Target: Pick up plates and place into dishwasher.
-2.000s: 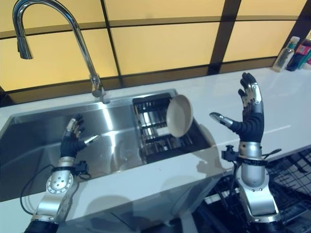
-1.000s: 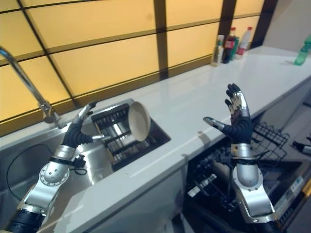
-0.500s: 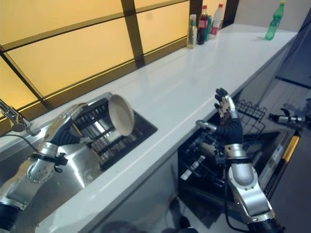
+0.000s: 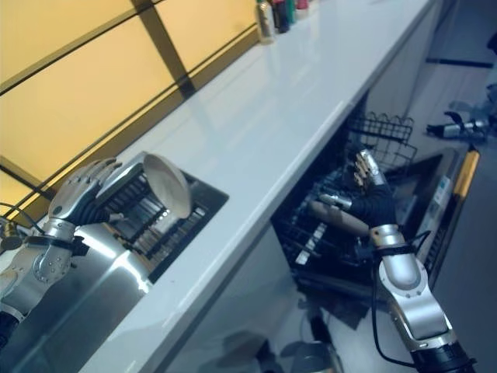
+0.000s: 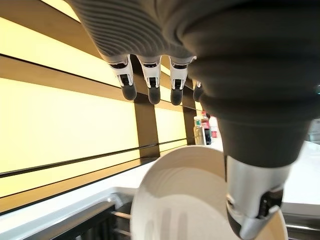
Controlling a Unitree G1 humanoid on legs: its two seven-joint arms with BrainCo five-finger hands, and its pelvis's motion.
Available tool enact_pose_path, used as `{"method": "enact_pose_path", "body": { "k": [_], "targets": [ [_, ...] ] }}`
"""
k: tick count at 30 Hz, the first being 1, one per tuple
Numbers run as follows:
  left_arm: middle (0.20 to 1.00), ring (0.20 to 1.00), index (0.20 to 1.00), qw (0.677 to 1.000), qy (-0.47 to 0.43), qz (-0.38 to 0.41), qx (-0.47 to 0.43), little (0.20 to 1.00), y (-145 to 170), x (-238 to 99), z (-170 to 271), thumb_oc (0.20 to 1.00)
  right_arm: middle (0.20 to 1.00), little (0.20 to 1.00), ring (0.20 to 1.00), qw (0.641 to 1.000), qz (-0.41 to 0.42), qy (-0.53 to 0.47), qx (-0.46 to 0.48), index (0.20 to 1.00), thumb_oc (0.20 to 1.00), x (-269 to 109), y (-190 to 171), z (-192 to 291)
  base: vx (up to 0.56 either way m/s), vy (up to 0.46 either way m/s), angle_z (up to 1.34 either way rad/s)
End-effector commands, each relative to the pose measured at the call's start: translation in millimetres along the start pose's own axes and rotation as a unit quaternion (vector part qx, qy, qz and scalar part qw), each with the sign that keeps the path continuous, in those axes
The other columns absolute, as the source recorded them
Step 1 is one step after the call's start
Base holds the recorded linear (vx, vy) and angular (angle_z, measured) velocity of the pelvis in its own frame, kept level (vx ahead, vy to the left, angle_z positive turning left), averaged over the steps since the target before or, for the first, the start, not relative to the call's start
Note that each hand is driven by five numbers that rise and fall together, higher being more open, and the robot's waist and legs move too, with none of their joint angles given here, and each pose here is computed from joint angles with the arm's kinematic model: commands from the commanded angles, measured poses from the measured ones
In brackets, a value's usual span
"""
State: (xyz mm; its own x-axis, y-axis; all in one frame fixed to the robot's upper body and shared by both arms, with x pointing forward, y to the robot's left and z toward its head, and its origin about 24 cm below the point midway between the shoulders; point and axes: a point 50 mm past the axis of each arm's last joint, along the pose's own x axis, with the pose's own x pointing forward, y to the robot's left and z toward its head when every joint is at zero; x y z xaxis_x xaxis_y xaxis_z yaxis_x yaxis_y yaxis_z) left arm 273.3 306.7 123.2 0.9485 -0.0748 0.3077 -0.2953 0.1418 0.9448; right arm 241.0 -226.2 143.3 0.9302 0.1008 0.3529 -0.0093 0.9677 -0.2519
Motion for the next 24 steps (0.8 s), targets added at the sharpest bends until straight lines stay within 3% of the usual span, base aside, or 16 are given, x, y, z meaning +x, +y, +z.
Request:
{"method": "enact_pose_path", "body": {
  "k": [1,16,24],
  "targets": [
    [1.0,1.0,1.0,0.995,0.015,0.078,0.065,1.0,33.5,13.0,-18.6,1.0,1.0,1.0,1.0,0.999,0.032,-0.044,-0.008,1.0,1.0,6.8,2.0,18.7,0.09,0.036,-0.47],
    [1.0,1.0,1.0,0.986,0.032,0.047,0.155,1.0,13.7,27.9,-22.1,1.0,1.0,1.0,1.0,0.996,0.049,-0.041,-0.063,1.0,1.0,17.8,-15.6,26.9,0.04,0.045,-0.14],
    [1.0,1.0,1.0,0.98,0.043,-0.02,0.191,1.0,-3.9,30.0,-25.6,1.0,1.0,1.0,1.0,0.993,0.06,-0.054,-0.092,1.0,1.0,29.8,-20.8,39.5,-0.01,0.075,-0.09]
  ]
}}
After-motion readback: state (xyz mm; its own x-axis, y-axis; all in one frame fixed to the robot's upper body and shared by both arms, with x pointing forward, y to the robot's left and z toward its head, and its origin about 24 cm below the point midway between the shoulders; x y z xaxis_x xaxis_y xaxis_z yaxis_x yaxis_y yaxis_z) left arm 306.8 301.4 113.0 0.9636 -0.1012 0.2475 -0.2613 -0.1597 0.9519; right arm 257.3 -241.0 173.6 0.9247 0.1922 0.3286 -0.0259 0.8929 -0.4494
